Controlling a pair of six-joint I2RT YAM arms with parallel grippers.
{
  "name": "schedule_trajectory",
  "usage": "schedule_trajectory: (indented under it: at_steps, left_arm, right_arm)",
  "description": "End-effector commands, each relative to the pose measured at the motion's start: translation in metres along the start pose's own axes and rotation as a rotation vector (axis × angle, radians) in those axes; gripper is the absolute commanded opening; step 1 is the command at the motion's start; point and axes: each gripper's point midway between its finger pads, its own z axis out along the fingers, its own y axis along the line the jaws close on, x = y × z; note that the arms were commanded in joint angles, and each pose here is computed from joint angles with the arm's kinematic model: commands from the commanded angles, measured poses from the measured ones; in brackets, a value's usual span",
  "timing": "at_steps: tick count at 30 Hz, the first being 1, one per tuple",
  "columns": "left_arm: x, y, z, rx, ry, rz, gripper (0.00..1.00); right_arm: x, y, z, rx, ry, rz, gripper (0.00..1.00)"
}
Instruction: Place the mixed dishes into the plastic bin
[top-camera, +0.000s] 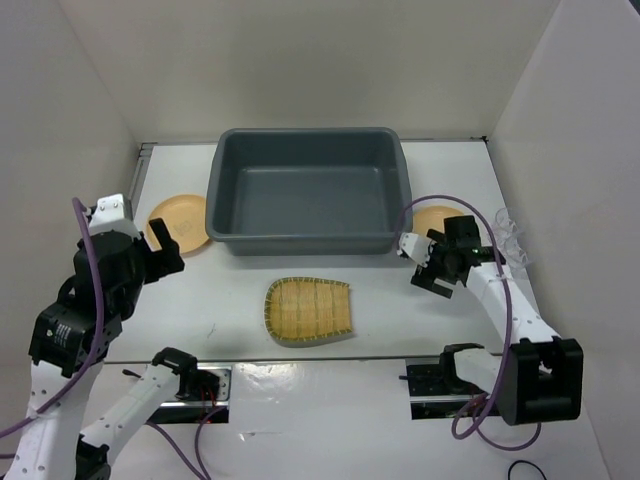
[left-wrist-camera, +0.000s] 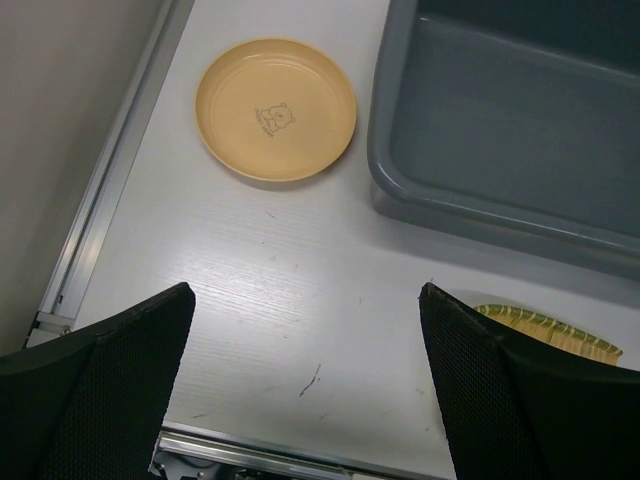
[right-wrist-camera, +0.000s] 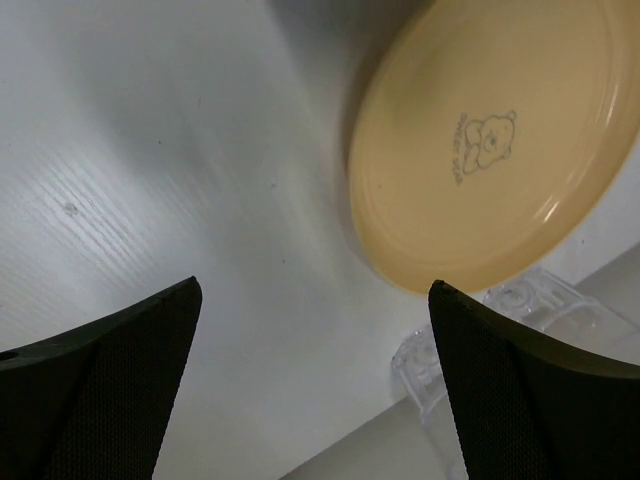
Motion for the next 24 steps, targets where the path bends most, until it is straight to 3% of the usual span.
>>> schedule_trajectory:
  at_steps: [1, 4, 8, 12, 24]
  left_arm:
    - [-0.004, -0.005, 0.004, 0.017, -0.013, -0.014, 0.99]
    - [0.001, -0.005, 0.011, 0.010, 0.019, 0.010, 0.99]
    - [-0.003, -0.004, 0.006, 0.021, -0.007, -0.008, 0.99]
    - [-0.004, 0.001, -0.002, 0.022, -0.037, -0.021, 0.99]
    - [0.000, -0.006, 0.013, 0.015, 0.011, 0.009, 0.99]
  right_arm:
    - [-0.016, -0.008, 0.015, 0.010, -0.070, -0.041, 0.98]
    - [-0.021, -0.003, 0.030, -0.062, -0.080, -0.022, 0.98]
    - [-0.012, -0.034, 0.039, -0.157, -0.081, 0.105, 0.98]
    - [0.022, -0.057, 0.046, -0.145, -0.041, 0.196, 0.98]
    - [0.039, -0.051, 0.067, -0.185, -0.013, 0.157, 0.98]
